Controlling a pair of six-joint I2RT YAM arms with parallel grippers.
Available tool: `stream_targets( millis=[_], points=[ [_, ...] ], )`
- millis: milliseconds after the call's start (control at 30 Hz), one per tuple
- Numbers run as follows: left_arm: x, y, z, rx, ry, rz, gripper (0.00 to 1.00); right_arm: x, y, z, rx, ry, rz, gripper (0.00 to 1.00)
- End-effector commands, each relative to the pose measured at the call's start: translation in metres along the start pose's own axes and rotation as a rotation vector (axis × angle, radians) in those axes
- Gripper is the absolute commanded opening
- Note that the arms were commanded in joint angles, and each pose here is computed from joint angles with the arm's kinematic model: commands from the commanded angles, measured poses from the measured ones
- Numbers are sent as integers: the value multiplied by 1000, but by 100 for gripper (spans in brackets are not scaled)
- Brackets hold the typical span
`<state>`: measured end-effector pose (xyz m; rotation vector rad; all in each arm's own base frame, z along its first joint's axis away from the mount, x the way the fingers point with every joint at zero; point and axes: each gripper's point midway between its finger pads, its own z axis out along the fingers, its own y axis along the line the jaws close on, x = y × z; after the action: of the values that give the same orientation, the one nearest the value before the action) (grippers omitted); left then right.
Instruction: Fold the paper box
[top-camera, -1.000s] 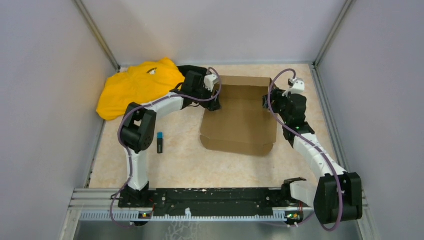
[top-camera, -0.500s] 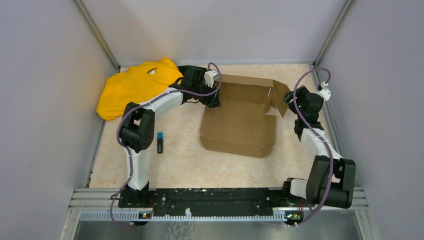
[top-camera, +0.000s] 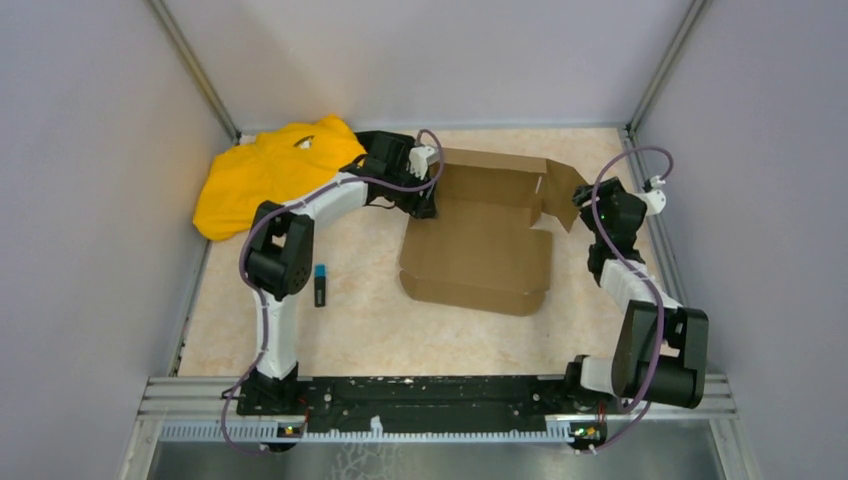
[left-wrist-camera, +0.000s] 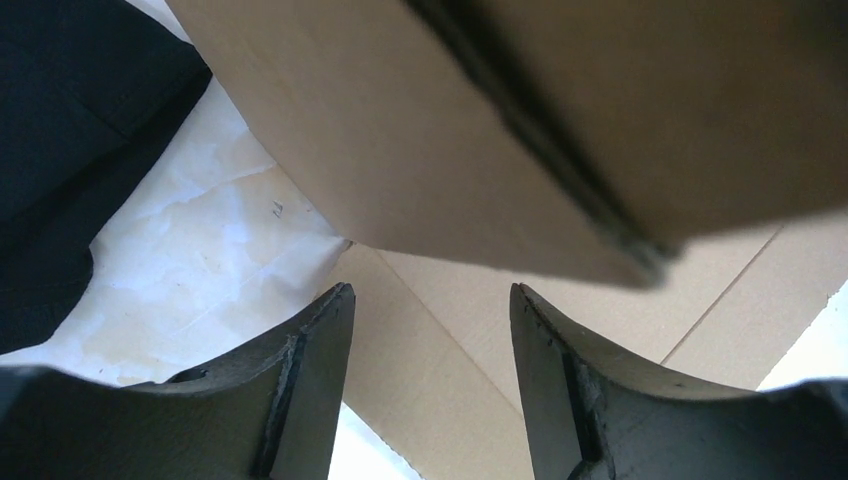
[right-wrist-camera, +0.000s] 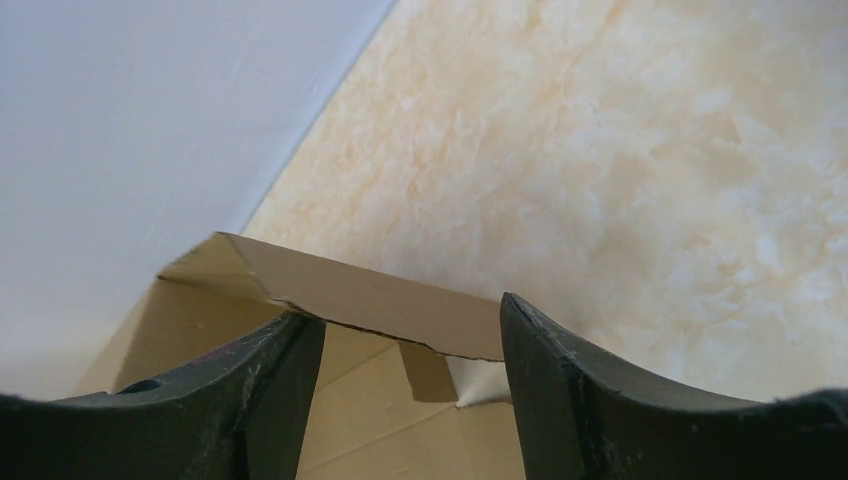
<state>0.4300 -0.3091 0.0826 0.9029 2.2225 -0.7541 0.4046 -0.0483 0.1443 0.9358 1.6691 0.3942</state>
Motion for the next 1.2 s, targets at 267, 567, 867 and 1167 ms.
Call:
stream_targets(
  millis=[267, 567, 867, 1167],
  points=[
    [-11, 19, 6, -37, 12, 16, 54, -41, 25, -12, -87, -147, -32, 63],
    [-16, 35, 11, -95, -14, -14, 41, -61, 16, -32, -27, -223, -26, 65],
    [-28, 35, 0, -128, -71, -24, 62, -53, 8, -22, 7, -169, -72, 65],
    [-36, 27, -5, -114, -151, -60, 67, -37, 1, -24, -9, -135, -78, 65]
  ],
)
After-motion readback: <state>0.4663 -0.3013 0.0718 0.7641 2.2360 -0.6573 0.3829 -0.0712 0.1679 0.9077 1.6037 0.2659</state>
